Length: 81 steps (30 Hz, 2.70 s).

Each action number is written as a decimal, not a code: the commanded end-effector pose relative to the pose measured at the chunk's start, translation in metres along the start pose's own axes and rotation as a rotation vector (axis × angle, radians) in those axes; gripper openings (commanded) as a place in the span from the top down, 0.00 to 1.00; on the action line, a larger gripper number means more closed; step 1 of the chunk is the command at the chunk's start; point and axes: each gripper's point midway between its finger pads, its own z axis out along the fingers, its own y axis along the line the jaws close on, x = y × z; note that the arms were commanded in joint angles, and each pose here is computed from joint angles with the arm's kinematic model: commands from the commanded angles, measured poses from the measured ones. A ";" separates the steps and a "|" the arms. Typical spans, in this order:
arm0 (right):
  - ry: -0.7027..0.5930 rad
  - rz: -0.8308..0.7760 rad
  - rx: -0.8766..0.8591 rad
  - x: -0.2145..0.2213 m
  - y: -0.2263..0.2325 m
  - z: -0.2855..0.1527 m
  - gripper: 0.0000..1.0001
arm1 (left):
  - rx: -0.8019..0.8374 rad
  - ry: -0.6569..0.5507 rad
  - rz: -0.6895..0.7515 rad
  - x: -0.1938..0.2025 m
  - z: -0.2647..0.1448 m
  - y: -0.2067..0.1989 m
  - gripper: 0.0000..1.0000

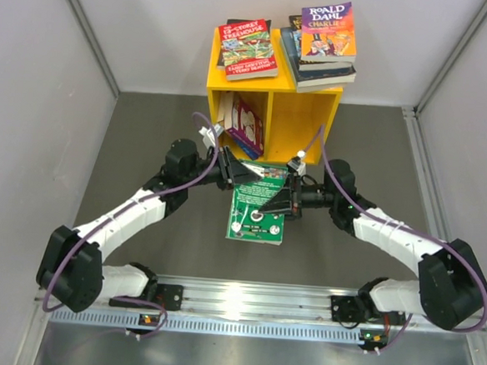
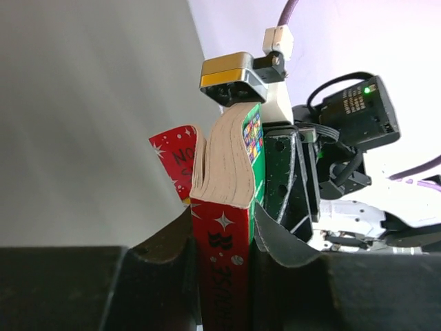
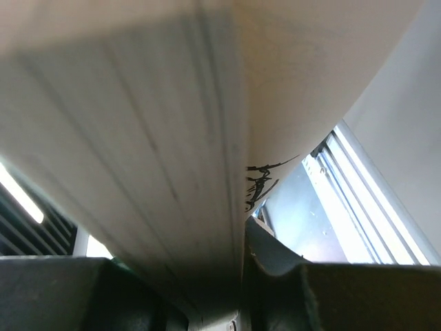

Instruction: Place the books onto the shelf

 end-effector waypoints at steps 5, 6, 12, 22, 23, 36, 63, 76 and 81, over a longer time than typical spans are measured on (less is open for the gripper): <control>0.076 -0.101 0.020 0.010 0.005 -0.003 0.30 | -0.210 0.045 0.208 -0.002 -0.014 0.012 1.00; 0.062 -0.121 0.046 0.006 0.006 -0.005 0.23 | -0.312 0.024 0.204 -0.004 -0.025 0.025 1.00; 0.047 -0.143 0.301 0.010 -0.035 -0.042 0.14 | -0.509 -0.297 0.367 -0.069 -0.060 0.019 1.00; 0.007 -0.092 0.401 0.029 -0.061 -0.074 0.14 | -0.396 -0.684 0.431 -0.156 -0.056 -0.036 1.00; 0.007 -0.084 0.407 0.030 -0.062 -0.075 0.14 | -0.401 -0.692 0.430 -0.163 -0.048 -0.033 1.00; -0.010 -0.081 0.475 0.033 -0.067 -0.091 0.14 | -0.328 -0.846 0.386 -0.219 -0.010 -0.042 1.00; 0.072 0.090 0.586 0.063 -0.112 -0.101 0.17 | -0.491 -1.446 0.419 -0.266 -0.041 0.020 1.00; 0.097 0.092 0.638 0.073 -0.118 -0.110 0.18 | -0.775 -1.558 0.484 -0.250 0.021 0.066 0.79; 0.105 0.071 0.642 0.073 -0.116 -0.111 0.18 | -0.834 -1.524 0.514 -0.244 0.023 0.083 0.48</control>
